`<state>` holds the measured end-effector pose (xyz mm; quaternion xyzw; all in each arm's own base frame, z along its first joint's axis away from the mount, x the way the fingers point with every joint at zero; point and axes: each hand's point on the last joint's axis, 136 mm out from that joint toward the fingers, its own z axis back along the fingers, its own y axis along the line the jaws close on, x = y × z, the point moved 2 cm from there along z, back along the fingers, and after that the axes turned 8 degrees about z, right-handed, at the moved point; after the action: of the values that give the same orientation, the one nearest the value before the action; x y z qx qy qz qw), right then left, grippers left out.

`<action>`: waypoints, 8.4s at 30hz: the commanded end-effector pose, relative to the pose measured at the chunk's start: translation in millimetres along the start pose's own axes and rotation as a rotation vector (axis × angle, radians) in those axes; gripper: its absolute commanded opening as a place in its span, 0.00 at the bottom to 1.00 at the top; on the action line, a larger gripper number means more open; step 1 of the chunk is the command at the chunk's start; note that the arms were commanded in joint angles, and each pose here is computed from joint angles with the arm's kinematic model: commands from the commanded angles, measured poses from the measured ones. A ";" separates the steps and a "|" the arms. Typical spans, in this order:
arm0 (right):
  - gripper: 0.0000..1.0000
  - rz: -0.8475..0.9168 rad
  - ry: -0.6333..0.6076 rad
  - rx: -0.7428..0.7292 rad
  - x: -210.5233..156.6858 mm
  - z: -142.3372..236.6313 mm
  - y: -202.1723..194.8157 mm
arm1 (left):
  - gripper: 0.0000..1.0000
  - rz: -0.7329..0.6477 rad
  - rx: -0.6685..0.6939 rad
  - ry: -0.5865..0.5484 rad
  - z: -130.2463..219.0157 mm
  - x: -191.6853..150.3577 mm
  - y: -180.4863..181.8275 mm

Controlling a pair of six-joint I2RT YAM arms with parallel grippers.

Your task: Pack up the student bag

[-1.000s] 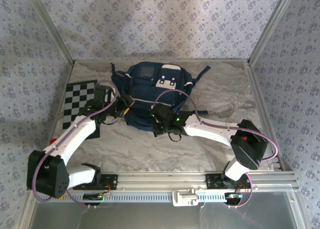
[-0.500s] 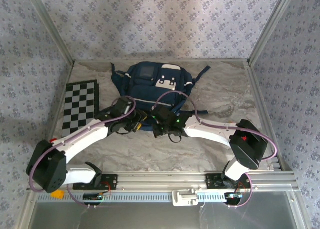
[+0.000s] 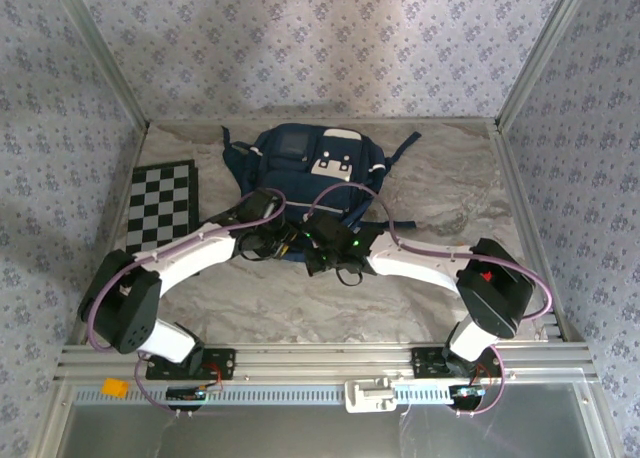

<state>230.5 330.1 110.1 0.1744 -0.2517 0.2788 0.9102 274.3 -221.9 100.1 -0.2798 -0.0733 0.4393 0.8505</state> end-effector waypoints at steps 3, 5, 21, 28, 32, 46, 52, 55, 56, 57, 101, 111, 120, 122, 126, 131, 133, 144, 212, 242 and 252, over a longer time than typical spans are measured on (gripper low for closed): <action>0.00 -0.012 0.033 0.012 -3.8 -12.7 0.7 | 0.16 0.029 0.012 -0.018 -0.9 1.2 -0.2; 0.00 -0.010 0.033 0.007 -1.9 -16.1 -0.5 | 0.09 0.019 0.001 -0.016 1.4 0.5 -2.5; 0.15 -0.030 0.070 -0.009 8.9 -50.9 -6.8 | 0.00 -0.005 -0.059 -0.010 18.6 -3.4 -13.3; 0.14 -0.057 0.082 -0.058 8.3 -65.3 -13.7 | 0.00 0.004 -0.057 -0.007 18.1 -3.6 -12.3; 0.04 -0.061 0.053 -0.070 18.4 -57.5 -13.1 | 0.00 0.004 -0.061 -0.011 20.5 -3.4 -11.1; 0.00 -0.118 0.181 -0.329 -42.9 18.3 -79.3 | 0.00 -0.010 -0.067 -0.096 46.4 40.8 4.6; 0.00 -0.200 0.143 -0.325 -36.9 34.2 -99.7 | 0.00 -0.080 -0.131 -0.112 57.5 61.2 -15.6; 0.00 -0.198 0.089 -0.230 -13.0 34.7 -73.7 | 0.00 -0.141 -0.163 -0.110 62.6 61.7 -31.8; 0.00 -0.186 0.073 -0.194 -5.6 33.2 -61.6 | 0.00 -0.154 -0.163 -0.101 64.6 59.9 -34.9; 0.00 -0.179 0.062 -0.165 0.8 31.1 -51.4 | 0.04 -0.159 -0.160 -0.093 66.8 57.7 -36.3; 0.00 -0.339 0.148 -0.432 -39.7 28.2 -176.4 | 0.00 0.063 -0.029 -0.127 57.9 32.4 40.0; 0.18 -0.278 0.059 -0.267 -6.8 44.3 -136.3 | 0.19 -0.070 -0.070 -0.078 71.8 26.6 14.7; 0.42 -0.348 0.005 -0.122 27.5 57.4 -129.5 | 0.41 -0.202 -0.126 -0.098 86.7 14.1 -15.1; 0.44 -0.340 0.021 -0.086 39.1 49.3 -126.1 | 0.42 -0.215 -0.127 -0.066 78.4 7.2 -20.0; 0.46 -0.289 0.033 -0.045 66.7 30.6 -122.9 | 0.45 -0.266 -0.139 -0.033 66.4 -8.6 -31.1; 0.49 -0.232 0.066 0.005 88.7 5.1 -119.6 | 0.49 -0.315 -0.079 -0.026 56.3 -15.2 -30.9; 0.49 -0.214 0.089 0.015 91.3 -7.7 -119.9 | 0.51 -0.327 -0.064 -0.048 56.7 -13.8 -27.0; 0.49 -0.164 0.201 0.076 83.1 -45.1 -112.4 | 0.54 -0.316 0.027 -0.078 44.2 -1.7 11.6; 0.00 -0.867 -0.513 0.340 166.2 103.9 -129.2 | 0.78 -0.840 -0.162 -0.329 38.4 -50.2 -71.0; 0.00 -0.912 -0.572 0.361 180.0 105.9 -119.0 | 1.00 -1.069 -0.109 -0.462 39.5 -88.0 -82.1; 0.00 -0.928 -0.553 0.366 178.1 97.5 -119.6 | 0.92 -0.988 0.072 -0.571 10.2 -78.9 -91.1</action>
<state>381.2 250.2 204.2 0.4181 -0.2722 -0.1951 0.8444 283.8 -337.6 169.5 -0.1068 -0.4017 0.0268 0.9091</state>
